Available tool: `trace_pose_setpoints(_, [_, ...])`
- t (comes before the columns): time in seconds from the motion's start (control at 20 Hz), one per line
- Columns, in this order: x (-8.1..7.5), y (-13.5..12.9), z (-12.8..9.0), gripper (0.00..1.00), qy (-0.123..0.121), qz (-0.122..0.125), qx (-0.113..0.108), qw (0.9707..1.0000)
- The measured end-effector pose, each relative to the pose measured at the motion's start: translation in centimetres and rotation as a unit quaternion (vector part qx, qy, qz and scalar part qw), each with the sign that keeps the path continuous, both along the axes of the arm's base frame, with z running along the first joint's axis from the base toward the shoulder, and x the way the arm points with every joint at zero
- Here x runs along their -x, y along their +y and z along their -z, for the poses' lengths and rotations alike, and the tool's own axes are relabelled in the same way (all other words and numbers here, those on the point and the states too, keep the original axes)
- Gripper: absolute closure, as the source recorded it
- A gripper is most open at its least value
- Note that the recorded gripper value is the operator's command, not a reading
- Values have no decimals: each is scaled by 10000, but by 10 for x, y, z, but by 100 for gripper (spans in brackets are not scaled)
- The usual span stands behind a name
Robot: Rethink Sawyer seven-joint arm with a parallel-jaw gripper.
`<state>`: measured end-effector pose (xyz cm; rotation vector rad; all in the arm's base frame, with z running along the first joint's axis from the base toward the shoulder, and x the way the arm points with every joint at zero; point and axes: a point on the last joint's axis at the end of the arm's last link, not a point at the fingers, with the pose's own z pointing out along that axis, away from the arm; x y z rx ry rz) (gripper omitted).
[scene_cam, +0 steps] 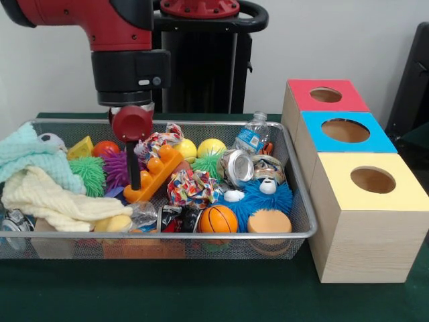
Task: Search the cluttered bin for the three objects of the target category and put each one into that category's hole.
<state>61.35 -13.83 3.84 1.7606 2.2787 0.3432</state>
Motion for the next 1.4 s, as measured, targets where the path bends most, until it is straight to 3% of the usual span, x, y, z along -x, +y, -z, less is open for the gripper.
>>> trace_pose_setpoints(0.4, [-17, 9, 13, 0, -60, -52, -21, 10000])
trace_pose_setpoints(0.7, [-18, 10, 22, 0, -37, -47, -57, 10000])
trace_pose_setpoints(0.95, [-5, 4, 27, 0, -22, -147, -45, 9999])
trace_pose_setpoints(1.4, [28, -17, 37, 0, -299, -256, -24, 9992])
